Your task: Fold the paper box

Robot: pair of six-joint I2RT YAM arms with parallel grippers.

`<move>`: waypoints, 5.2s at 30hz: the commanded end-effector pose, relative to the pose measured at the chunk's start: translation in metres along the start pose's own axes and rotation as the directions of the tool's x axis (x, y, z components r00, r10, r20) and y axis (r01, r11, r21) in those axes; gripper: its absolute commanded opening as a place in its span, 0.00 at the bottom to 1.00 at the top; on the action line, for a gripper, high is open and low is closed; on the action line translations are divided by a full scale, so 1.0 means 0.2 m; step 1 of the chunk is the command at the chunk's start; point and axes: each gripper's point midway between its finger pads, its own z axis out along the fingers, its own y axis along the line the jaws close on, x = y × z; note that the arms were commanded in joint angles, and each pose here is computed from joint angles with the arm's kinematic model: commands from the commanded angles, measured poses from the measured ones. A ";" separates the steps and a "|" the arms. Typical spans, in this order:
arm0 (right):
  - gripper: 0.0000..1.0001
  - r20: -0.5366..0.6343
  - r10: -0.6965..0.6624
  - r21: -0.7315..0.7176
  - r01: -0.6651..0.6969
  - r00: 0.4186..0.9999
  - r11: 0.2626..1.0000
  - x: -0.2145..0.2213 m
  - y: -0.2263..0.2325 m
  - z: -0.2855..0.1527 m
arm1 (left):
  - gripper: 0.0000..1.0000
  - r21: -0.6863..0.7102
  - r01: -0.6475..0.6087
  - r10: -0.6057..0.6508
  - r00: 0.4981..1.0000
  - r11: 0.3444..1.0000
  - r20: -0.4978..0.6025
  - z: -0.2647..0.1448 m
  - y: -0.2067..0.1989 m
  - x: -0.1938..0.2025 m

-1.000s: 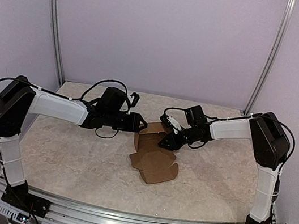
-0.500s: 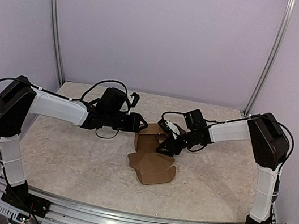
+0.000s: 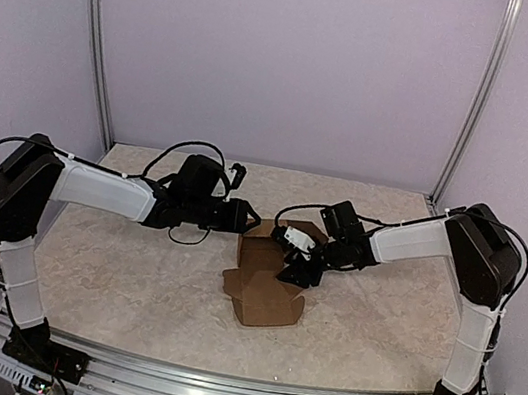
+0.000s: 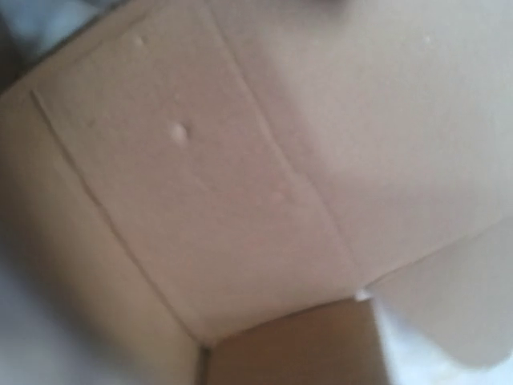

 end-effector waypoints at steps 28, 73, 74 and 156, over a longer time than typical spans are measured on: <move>0.60 -0.314 -0.382 -0.124 0.361 0.869 0.924 0.15 0.11 0.20 | 0.41 -0.041 0.026 -0.029 0.995 0.999 -0.097 0.02 0.11 0.16; 0.47 -0.087 -0.007 0.335 0.036 0.996 0.941 -0.01 -0.65 -0.70 | 0.42 -0.013 -0.009 0.008 0.998 1.000 -0.055 -0.03 0.03 0.06; 0.47 -0.107 0.001 0.349 0.037 0.994 0.936 0.03 -0.68 -0.67 | 0.42 -0.012 -0.007 0.007 0.999 1.000 -0.054 -0.03 0.03 0.06; 0.64 0.079 0.066 -0.110 -0.057 0.995 0.992 -0.19 0.14 -0.21 | 0.17 0.107 -0.584 0.584 0.748 0.805 -0.316 0.04 -0.18 0.97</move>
